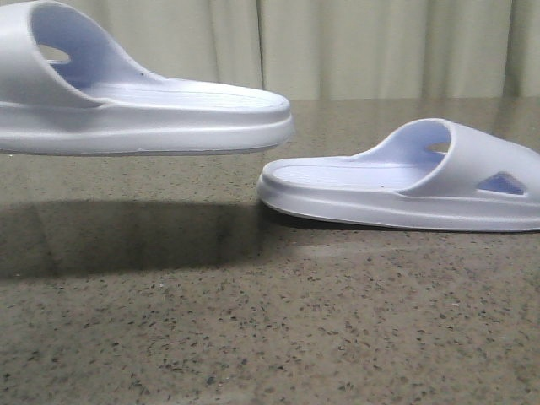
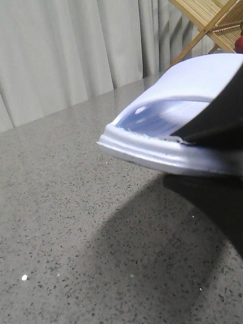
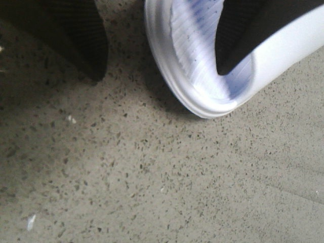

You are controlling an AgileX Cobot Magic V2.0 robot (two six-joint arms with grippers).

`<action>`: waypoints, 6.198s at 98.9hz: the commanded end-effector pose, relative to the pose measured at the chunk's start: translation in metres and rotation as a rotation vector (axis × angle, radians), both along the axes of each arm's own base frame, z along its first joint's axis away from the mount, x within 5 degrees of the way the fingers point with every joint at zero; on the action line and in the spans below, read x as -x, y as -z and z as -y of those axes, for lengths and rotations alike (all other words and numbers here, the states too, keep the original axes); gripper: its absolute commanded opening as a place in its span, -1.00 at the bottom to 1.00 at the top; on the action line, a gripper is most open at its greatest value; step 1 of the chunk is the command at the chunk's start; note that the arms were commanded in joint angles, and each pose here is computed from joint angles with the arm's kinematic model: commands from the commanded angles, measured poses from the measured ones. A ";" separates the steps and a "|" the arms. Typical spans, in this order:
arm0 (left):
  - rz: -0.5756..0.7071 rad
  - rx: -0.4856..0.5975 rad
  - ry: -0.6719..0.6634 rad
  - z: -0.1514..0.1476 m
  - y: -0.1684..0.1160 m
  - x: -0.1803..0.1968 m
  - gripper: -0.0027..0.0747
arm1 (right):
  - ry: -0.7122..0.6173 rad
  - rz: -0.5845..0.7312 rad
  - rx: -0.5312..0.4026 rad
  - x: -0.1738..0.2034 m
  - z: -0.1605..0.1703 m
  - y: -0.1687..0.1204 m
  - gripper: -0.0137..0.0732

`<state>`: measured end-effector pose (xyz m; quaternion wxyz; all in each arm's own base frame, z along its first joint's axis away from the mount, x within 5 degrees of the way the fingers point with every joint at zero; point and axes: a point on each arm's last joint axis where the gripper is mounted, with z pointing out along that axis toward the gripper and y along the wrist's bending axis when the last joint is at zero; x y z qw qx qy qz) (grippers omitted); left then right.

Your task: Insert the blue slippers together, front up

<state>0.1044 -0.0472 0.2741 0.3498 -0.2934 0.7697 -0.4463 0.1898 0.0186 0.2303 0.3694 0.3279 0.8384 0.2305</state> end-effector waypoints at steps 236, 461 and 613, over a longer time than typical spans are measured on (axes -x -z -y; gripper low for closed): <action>0.020 0.067 0.010 0.003 -0.014 -0.001 -0.89 | -0.005 0.385 0.011 -0.025 -0.014 -0.075 -0.93; 0.057 0.332 0.158 0.019 -0.031 0.007 -0.89 | -0.412 0.474 -0.142 0.055 -0.041 -0.147 -0.93; 0.062 0.431 0.259 0.026 -0.038 0.013 -0.89 | -0.878 0.411 -0.314 -0.002 -0.090 -0.109 -0.93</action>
